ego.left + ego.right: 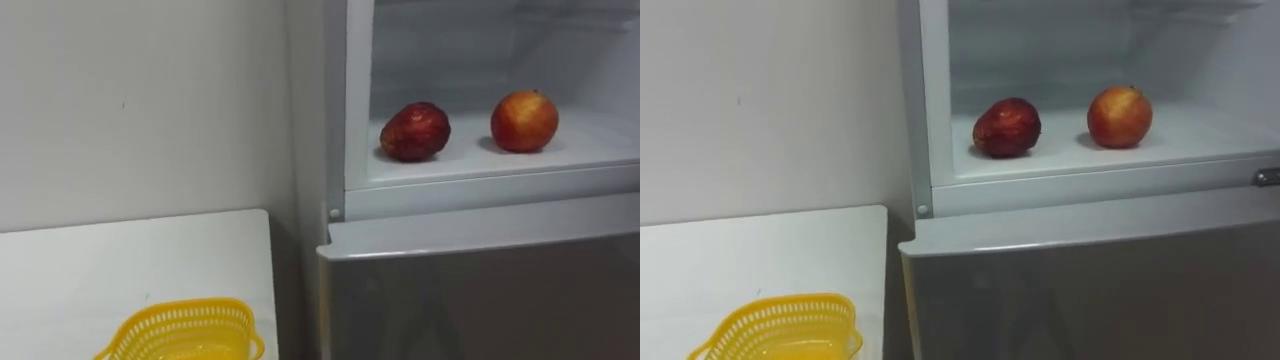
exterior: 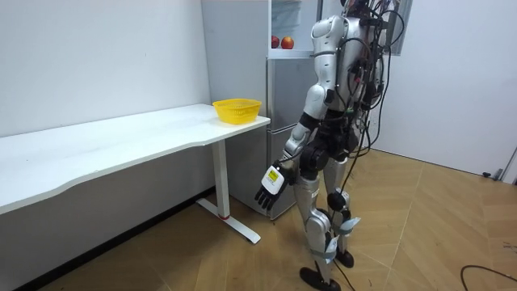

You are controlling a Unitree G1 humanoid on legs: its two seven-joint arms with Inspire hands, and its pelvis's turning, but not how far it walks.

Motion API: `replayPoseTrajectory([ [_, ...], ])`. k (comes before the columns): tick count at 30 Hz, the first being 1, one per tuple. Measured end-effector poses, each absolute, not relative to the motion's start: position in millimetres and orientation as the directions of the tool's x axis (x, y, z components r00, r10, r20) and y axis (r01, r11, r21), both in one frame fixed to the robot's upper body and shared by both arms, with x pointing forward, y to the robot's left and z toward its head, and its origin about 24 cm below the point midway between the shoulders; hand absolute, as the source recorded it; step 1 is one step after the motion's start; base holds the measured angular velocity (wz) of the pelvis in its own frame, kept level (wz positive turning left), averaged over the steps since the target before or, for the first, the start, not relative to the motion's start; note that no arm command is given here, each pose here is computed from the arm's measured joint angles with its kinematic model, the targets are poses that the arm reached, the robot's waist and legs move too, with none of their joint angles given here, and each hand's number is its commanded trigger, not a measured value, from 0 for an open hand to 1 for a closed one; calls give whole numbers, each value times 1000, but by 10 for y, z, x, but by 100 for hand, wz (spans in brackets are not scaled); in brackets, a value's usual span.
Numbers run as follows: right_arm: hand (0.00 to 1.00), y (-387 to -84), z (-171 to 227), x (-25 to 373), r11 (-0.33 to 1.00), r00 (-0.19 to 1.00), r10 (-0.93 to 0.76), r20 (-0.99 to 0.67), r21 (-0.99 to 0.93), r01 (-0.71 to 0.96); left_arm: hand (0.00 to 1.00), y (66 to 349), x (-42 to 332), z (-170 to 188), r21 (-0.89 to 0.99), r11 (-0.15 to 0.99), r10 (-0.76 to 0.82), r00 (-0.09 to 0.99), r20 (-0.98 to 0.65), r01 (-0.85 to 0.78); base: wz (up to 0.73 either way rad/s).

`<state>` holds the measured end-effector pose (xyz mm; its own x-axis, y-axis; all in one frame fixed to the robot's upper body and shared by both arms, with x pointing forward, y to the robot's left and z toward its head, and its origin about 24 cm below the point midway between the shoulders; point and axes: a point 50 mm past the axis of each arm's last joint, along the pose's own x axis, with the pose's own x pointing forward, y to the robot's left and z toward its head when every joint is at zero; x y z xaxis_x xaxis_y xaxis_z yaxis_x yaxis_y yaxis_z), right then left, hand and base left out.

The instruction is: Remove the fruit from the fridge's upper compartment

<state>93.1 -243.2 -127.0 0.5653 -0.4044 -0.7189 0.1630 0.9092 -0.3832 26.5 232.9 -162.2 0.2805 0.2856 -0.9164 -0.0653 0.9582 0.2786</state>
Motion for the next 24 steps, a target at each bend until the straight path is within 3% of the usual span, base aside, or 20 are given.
replayPoseTrajectory([
  [5,0,-2418,-902,1212,881,740,-421,-525,-432,195,0,2332,292,-1611,266,962,273,314,-909,-67,-8],
  [10,0,-2361,-315,1515,826,876,-428,-223,-489,280,0,2325,241,-1618,253,965,260,315,-913,-62,-16],
  [13,0,-2347,-9,1611,804,897,-440,-47,-465,370,0,2353,194,-1618,260,964,266,307,-914,-60,-1],
  [24,0,-2183,741,1714,761,850,-392,352,-396,515,0,2387,68,-1633,251,967,255,280,-926,-51,-8],
])
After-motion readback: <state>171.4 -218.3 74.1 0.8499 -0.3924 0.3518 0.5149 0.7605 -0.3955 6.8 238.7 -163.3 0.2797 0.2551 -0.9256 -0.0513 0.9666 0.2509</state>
